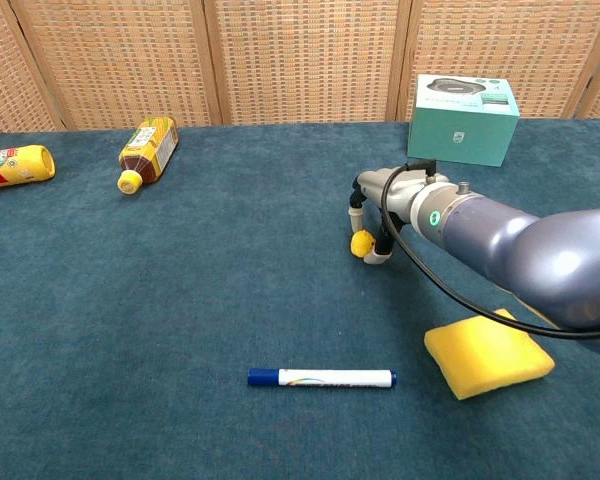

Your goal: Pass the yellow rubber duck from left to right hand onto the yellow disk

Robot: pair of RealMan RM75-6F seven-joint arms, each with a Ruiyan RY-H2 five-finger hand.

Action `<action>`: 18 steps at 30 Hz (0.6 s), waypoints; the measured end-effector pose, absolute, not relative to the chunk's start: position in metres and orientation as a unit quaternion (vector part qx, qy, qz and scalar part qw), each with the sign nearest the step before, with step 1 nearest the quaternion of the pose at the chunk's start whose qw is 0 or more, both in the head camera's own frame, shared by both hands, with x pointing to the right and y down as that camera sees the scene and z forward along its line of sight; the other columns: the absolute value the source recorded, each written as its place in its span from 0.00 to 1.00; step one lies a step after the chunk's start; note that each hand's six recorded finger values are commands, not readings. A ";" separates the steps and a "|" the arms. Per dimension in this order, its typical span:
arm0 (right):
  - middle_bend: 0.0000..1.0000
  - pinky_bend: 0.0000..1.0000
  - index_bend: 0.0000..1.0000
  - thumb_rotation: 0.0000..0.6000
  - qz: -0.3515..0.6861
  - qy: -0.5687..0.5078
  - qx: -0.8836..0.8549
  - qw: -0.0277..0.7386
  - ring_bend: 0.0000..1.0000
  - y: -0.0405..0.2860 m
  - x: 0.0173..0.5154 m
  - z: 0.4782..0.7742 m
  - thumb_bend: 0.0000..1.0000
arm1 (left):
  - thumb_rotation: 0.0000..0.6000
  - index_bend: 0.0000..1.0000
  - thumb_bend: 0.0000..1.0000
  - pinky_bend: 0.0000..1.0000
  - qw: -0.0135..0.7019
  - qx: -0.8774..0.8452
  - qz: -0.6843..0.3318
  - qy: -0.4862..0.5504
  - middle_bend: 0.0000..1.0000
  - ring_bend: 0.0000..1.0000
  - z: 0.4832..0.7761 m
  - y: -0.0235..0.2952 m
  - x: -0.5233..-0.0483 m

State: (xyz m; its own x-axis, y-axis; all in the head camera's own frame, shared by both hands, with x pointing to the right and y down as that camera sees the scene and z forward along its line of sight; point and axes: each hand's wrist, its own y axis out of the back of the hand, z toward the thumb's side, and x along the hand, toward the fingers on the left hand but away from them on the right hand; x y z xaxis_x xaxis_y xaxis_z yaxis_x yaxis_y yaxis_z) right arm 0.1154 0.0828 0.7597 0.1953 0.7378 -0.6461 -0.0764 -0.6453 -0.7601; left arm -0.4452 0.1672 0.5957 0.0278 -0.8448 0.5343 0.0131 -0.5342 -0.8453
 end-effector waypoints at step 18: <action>0.06 0.00 0.52 1.00 0.591 -0.238 -0.691 0.343 0.00 0.087 0.119 0.756 0.23 | 1.00 0.00 0.34 0.00 0.349 -0.632 -0.608 0.331 0.00 0.00 0.595 0.168 -0.443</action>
